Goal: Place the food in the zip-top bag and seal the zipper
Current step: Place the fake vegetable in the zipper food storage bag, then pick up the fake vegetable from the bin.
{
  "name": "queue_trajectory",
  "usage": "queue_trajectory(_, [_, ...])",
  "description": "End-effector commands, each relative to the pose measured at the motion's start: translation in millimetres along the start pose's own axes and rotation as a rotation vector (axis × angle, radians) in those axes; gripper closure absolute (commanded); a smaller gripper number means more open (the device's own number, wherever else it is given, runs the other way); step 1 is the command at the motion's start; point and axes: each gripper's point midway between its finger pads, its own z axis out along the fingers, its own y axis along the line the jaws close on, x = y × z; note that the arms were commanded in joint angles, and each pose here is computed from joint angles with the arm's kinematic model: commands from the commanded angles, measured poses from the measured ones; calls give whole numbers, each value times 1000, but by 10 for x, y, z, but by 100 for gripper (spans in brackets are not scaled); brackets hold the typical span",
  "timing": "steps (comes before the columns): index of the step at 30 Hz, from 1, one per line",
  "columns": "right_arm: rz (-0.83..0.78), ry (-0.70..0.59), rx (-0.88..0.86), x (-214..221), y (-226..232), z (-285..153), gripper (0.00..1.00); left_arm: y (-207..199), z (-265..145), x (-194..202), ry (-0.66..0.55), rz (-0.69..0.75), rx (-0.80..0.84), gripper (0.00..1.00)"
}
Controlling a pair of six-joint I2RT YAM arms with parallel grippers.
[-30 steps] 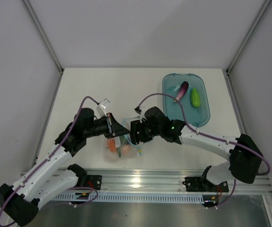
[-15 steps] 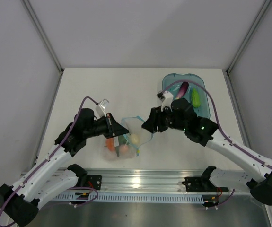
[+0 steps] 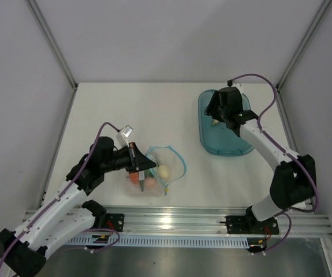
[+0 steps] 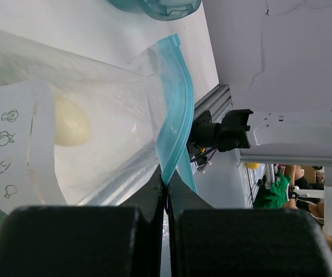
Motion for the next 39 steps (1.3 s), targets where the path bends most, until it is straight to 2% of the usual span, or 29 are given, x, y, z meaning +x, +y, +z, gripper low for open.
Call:
queue_trajectory(1, [30, -160, 179, -527, -248, 373, 39, -87, -36, -16, -14, 31, 52, 99])
queue_trajectory(8, [-2, -89, 389, -700, -709, 1147, 34, -56, -20, 35, 1, 29, 60, 99])
queue_trajectory(14, [-24, -16, 497, -568, -1013, 1577, 34, -52, -2, 46, 11, 30, 65, 99])
queue_trajectory(27, [-100, 30, 557, -450, -1413, 1999, 31, -19, 29, 60, 24, 26, 58, 99])
queue_trajectory(39, [-54, 98, 532, -234, -1644, 2259, 35, 20, 40, 81, 31, 17, 45, 100])
